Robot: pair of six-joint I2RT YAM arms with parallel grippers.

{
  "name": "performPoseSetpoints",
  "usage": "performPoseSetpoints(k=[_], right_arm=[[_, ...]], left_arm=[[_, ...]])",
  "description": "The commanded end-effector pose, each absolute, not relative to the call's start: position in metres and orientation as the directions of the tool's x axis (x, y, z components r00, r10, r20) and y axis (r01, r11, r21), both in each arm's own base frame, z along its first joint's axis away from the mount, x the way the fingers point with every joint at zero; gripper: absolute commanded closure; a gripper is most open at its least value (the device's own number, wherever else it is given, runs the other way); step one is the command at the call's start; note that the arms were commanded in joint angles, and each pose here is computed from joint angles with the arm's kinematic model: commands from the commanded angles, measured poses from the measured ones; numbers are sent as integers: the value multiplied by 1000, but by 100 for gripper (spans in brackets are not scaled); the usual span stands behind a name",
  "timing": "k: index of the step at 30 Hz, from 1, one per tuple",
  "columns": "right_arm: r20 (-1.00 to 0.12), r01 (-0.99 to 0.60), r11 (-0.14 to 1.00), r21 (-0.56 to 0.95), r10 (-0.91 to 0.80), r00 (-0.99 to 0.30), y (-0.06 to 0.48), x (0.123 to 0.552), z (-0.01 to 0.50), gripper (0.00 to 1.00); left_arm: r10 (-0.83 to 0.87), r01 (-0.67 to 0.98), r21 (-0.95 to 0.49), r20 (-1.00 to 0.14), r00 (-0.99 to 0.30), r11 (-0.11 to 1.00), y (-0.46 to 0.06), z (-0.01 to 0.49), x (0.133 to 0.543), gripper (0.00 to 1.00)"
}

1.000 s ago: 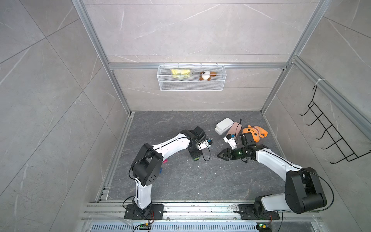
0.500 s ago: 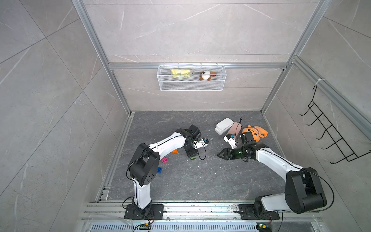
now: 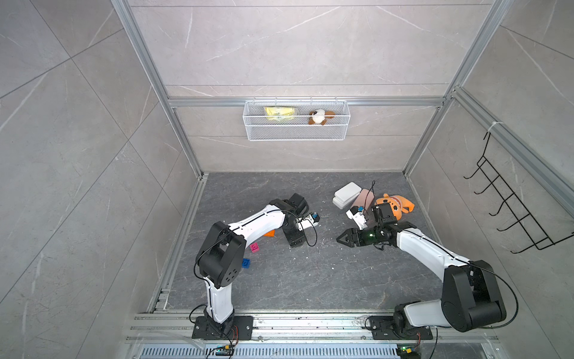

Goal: Assemble a carrot with lego
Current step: Assemble the lego brick with the lego brick, then pick up the lego brick from the center of the board.

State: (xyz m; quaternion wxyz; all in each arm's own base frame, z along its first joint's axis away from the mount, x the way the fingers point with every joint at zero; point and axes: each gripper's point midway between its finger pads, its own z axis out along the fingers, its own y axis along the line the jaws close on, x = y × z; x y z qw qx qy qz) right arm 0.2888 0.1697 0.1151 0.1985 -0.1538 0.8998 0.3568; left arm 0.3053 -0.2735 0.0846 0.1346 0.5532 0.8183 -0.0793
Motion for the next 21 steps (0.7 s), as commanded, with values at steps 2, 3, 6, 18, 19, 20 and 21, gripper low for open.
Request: performPoseSetpoints(k=[2,3,6,18,19,20,21], right_arm=[[-550,-494,685,535,-160,-819,173,288,141,31],[-569,-512,682,522,-169,-805,176,286,145,31],[-621,-583,666,466,-223,-751,189,278,158,31],[-677,-711,586,389,-341,-652,243,265,168,31],[-678,-714,581,391,-343,-651,246,266,168,31],[-677,-716,577,394,-344,-650,248,266,168,31],[-679,-719,573,394,-346,-648,250,267,168,31]], left_arm=[[782,878,1,-456,-425,479,-271,136,311,23],[744,858,-14,-490,-454,513,-268,146,314,23],[578,771,-94,-605,-547,630,-255,178,322,24],[-277,-170,-235,-562,-779,957,-47,152,327,25],[-323,-227,-234,-569,-756,945,-31,150,325,23],[-357,-271,-233,-571,-739,934,-18,147,323,22],[-386,-307,-235,-569,-726,922,-9,143,322,20]])
